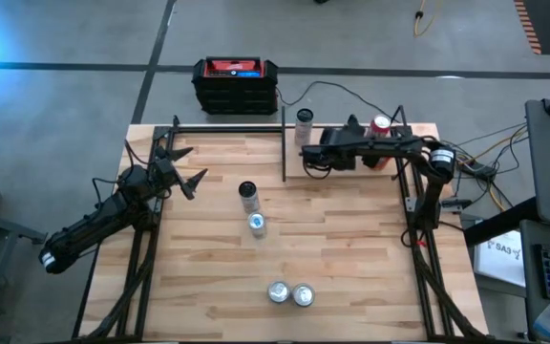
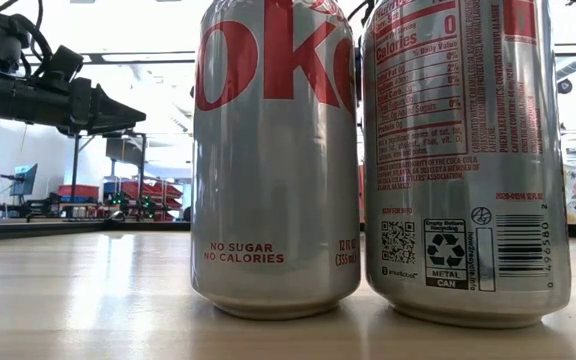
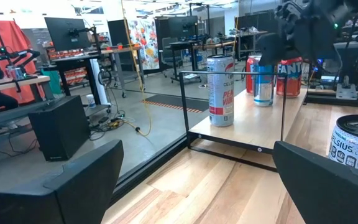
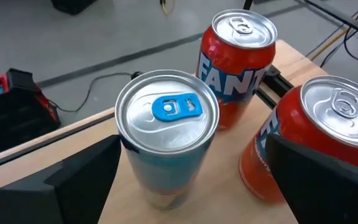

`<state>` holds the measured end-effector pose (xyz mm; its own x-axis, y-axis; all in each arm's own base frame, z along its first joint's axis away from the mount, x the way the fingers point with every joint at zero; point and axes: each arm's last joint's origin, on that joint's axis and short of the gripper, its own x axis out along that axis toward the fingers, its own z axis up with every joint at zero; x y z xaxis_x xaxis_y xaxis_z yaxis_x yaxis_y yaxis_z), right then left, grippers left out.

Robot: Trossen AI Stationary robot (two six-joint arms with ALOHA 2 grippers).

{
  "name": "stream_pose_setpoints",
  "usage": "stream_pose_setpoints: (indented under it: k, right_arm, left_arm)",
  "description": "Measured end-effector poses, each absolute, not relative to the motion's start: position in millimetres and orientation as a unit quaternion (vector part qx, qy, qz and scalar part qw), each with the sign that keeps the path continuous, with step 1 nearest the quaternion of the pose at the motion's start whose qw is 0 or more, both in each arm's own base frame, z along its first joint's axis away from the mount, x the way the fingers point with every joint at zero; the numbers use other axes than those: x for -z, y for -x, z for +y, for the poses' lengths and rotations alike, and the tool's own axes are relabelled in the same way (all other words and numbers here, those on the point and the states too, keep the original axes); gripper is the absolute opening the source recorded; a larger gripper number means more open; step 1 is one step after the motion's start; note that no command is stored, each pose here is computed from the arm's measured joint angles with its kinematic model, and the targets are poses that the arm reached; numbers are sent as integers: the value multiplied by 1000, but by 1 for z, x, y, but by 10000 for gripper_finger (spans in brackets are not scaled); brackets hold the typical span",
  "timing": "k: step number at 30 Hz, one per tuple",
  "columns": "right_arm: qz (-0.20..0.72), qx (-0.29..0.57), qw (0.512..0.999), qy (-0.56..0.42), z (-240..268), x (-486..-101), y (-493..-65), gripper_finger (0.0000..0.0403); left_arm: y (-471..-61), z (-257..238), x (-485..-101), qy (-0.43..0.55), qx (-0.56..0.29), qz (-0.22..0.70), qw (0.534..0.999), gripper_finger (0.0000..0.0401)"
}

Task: Place canned beverage on shelf
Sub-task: Put the right blue soda can on the shelf

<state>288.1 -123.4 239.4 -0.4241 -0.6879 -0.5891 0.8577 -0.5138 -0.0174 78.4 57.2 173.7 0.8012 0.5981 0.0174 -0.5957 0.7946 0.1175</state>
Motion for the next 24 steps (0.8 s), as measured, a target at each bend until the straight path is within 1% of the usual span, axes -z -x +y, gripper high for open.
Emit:
stream_pose_setpoints:
  k: [14,19,24]
  right_arm:
    - [113,827,514,-198,-115,-198,-281,384]
    - [110,823,533,-164,-114,-192,-280,384]
    - [102,819,543,-157,-115,-188,-282,384]
  left_arm:
    - [-78,57,-174,-59,-315,10,947,398]
    - [-78,57,-174,-59,-315,10,947,398]
    - [-78,57,-174,-59,-315,10,947,398]
